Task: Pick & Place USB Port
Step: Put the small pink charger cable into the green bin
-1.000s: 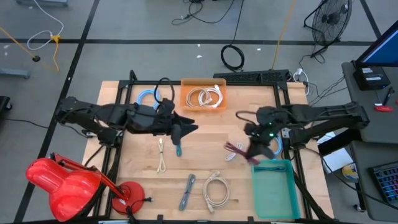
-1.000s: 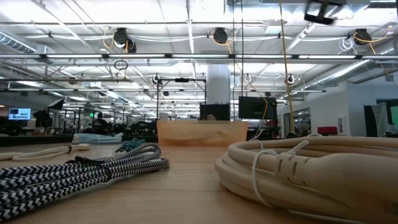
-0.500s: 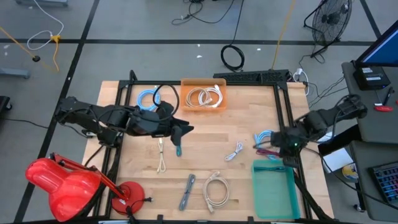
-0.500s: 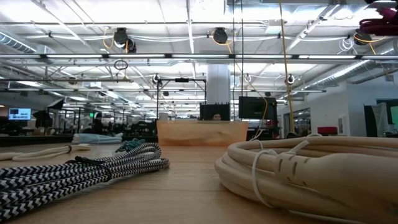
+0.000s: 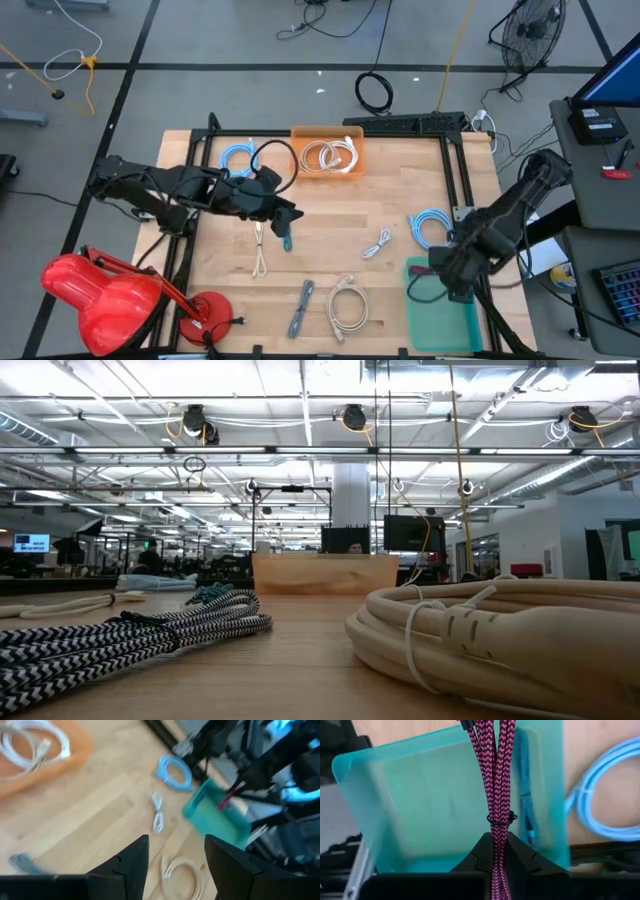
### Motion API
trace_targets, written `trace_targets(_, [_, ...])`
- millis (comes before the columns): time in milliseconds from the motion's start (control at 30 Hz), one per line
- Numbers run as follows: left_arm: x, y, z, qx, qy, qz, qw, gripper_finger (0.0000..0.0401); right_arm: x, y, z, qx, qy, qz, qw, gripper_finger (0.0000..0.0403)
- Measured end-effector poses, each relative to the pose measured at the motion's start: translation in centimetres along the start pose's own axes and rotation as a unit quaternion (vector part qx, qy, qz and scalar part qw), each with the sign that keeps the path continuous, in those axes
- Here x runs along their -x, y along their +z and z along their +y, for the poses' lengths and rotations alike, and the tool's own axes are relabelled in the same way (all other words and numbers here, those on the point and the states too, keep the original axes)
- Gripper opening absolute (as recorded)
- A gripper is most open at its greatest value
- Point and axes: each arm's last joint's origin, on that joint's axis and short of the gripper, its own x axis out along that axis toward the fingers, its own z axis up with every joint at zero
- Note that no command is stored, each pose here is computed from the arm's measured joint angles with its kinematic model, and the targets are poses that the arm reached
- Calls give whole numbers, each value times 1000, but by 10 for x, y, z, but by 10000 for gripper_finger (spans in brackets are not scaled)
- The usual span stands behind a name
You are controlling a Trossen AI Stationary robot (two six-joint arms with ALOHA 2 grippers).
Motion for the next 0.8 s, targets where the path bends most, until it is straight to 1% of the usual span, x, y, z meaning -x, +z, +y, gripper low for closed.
trace_targets(100, [-1, 1, 4, -16, 4, 17, 1000, 193, -8, 2, 13, -22, 15, -7, 1000, 13])
trace_targets(167, [-1, 1, 3, -36, 4, 17, 999, 193, -15, 4, 20, -29, 13, -5, 999, 13])
trace_targets(233, [-1, 1, 3, -57, 1, 16, 998, 193, -22, 3, 24, -29, -1, 3, 1000, 13])
trace_targets(333, [-1, 1, 3, -71, 1, 17, 997, 193, -32, 0, 28, -28, -29, 23, 999, 14])
trace_targets(467, [-1, 1, 3, -82, -6, 25, 996, 193, -36, -6, 29, -34, -54, 46, 997, 14])
trace_targets(600, [-2, 2, 4, -86, -8, 26, 996, 193, -41, -11, 26, -37, -69, 52, 996, 14])
trace_targets(700, [0, 3, 5, -85, -9, 25, 996, 193, -50, -16, 21, -40, -70, 53, 995, 14])
trace_targets(800, [1, 3, 4, -89, -13, 27, 996, 193, -62, -18, 17, -40, -56, 53, 996, 14])
